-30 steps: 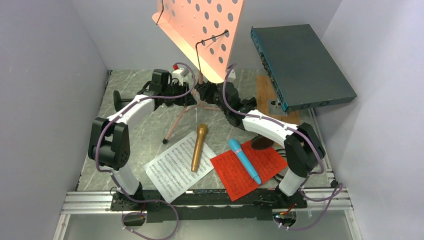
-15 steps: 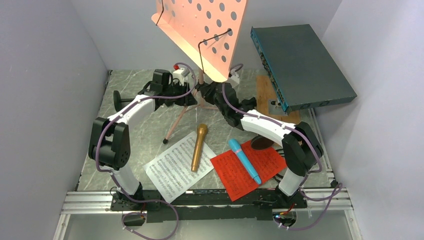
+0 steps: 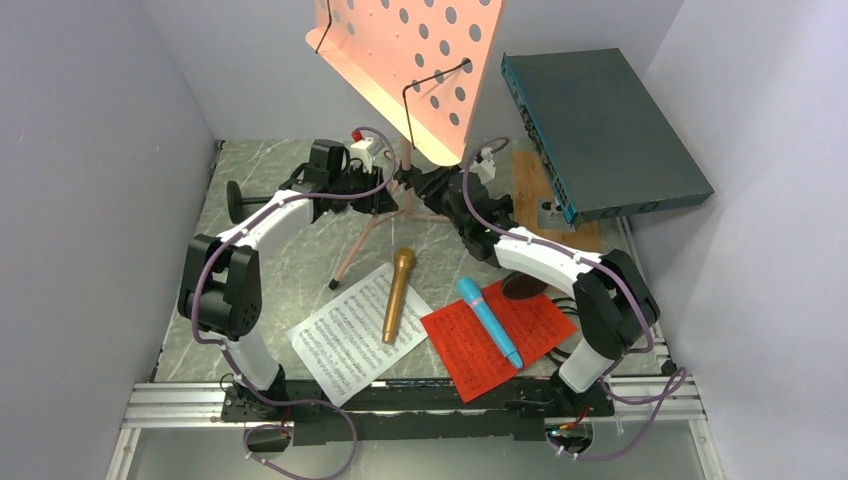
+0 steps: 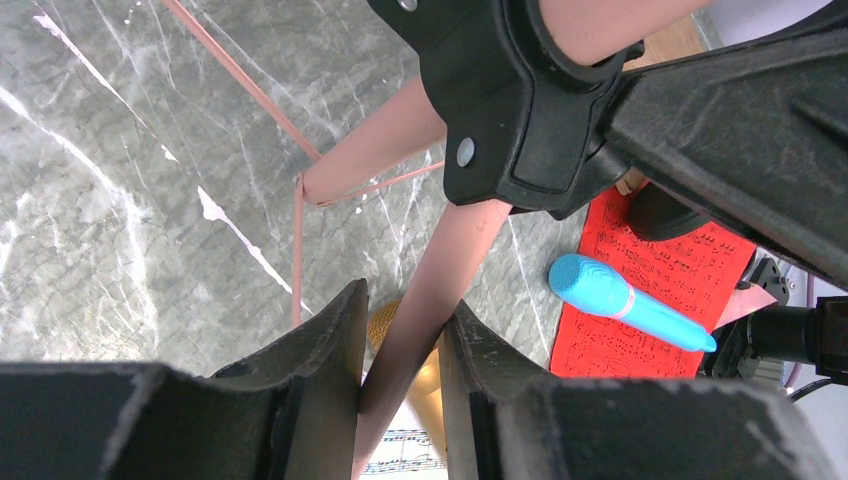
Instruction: Set up the instrument practice props
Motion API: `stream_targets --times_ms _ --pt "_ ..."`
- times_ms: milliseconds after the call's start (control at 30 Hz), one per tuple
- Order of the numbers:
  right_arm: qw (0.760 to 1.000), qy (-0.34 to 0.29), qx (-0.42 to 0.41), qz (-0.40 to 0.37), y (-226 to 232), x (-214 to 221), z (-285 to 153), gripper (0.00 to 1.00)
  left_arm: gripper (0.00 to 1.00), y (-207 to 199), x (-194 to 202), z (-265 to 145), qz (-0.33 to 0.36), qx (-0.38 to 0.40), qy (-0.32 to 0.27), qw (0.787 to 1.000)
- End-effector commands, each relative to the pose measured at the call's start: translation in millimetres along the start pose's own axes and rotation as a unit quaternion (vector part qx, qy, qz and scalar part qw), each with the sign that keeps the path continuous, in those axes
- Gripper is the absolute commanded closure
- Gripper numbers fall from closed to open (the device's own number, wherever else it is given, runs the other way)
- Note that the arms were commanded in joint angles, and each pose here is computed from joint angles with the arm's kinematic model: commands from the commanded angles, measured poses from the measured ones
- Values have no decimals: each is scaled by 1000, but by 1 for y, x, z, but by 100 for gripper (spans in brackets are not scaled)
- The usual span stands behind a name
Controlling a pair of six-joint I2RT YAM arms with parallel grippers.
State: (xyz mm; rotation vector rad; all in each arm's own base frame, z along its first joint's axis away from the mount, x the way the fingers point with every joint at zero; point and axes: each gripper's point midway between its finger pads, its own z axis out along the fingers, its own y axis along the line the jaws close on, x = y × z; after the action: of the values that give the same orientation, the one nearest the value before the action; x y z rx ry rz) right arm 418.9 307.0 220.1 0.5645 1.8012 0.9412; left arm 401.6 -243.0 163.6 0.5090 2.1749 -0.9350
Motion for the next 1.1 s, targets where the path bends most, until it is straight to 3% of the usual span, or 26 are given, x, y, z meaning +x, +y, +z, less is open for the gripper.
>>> stream_targets --times_ms 0,267,533,867,1067 --pt "998 -27 53 -3 -42 -24 -1 60 100 14 47 -2 -77 -35 79 993" --pt "997 -13 49 -53 -37 -32 -3 41 100 18 52 -1 -75 -42 85 993" --pt "995 -24 64 -71 -57 -40 -9 47 100 21 55 1 -76 -46 93 992" --pt "985 -2 35 -169 -42 -44 -16 52 100 15 49 3 -83 -31 89 992" --pt "972 26 -64 -227 -20 -26 -18 51 100 14 55 8 -97 -19 97 990"
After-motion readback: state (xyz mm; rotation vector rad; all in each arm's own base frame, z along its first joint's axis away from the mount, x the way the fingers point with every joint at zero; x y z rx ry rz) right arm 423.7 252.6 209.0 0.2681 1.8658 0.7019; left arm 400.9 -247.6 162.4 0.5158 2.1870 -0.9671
